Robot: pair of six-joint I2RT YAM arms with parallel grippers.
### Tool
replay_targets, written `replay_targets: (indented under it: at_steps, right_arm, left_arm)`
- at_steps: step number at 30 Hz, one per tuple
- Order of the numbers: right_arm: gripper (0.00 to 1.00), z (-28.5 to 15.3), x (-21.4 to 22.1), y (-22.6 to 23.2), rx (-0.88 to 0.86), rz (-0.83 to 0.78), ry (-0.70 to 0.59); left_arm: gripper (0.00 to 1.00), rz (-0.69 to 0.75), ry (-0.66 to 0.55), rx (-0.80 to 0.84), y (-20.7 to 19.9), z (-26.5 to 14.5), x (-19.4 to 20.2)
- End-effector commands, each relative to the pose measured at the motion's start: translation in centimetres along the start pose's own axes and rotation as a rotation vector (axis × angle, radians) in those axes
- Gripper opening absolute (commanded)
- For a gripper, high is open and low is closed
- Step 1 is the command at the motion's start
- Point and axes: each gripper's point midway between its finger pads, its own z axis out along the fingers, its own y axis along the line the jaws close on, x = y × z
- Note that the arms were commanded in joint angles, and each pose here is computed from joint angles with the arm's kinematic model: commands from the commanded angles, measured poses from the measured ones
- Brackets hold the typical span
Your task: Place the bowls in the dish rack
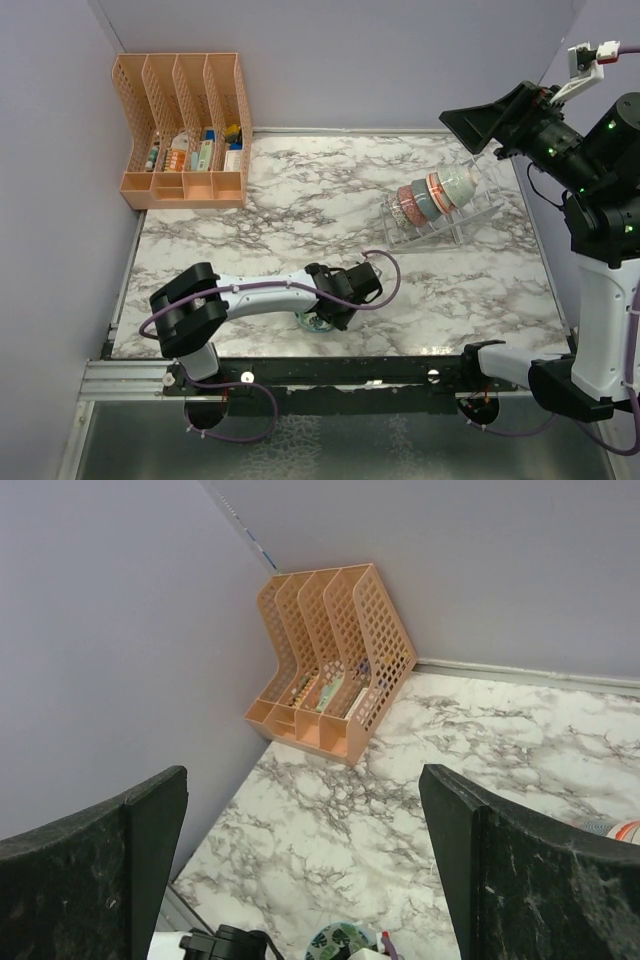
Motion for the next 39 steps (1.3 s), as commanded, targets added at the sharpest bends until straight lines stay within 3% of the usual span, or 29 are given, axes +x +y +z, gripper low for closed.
replay_targets:
  at_steps: [1,3,4,10,17,22,26,30,32,33,39]
  right_arm:
    - [1.0,-1.1,-0.8,0.2,0.023,-0.031,-0.031]
    - [1.0,-1.2,-0.8,0.2,0.027,-0.032,-0.034]
    - [1.0,-1.3,-0.9,0.2,0.031,-0.034,-0.037]
    - [1.0,-1.6,-1.6,0.1,0.054,-0.032,-0.071]
    - [0.99,-1.0,-3.6,2.4,-0.049,-0.004,-0.118]
    - [0.99,-1.0,-5.4,3.9,-0.096,-0.022,-0.157]
    - [0.99,-0.8,-4.9,3.6,-0.095,-0.017,-0.142]
    - [1.0,-0.5,-3.7,2.9,-0.089,-0.007,-0.108]
    - [1.0,-0.3,-2.8,2.6,-0.09,0.002,-0.081]
    - [1.0,-0.3,-2.4,2.4,-0.089,0.005,-0.069]
    - [1.0,-0.2,0.1,0.8,-0.051,0.024,-0.008]
  left_arm:
    - [0.2,0.043,0.029,-0.056,1.3,1.2,1.1]
    - [0.01,0.043,0.016,-0.052,1.0,0.9,0.5]
    - [0.0,0.044,0.006,-0.049,0.8,0.4,-0.1]
    - [0.0,0.056,-0.179,0.029,-2.5,-6.5,-8.3]
    - [0.0,-0.089,-0.543,0.406,-7.1,-18.6,-21.5]
    - [0.0,-0.206,-0.667,0.593,-6.7,-21.9,-25.5]
    - [0.0,-0.219,-0.624,0.554,-5.8,-20.0,-24.6]
    - [0.0,-0.227,-0.506,0.436,-4.1,-17.3,-22.2]
    - [0.22,-0.209,-0.446,0.326,-2.6,-15.8,-20.4]
    - [0.27,-0.191,-0.421,0.275,-1.9,-15.0,-19.3]
    - [0.38,-0.126,-0.29,0.094,0.3,-9.6,-11.8]
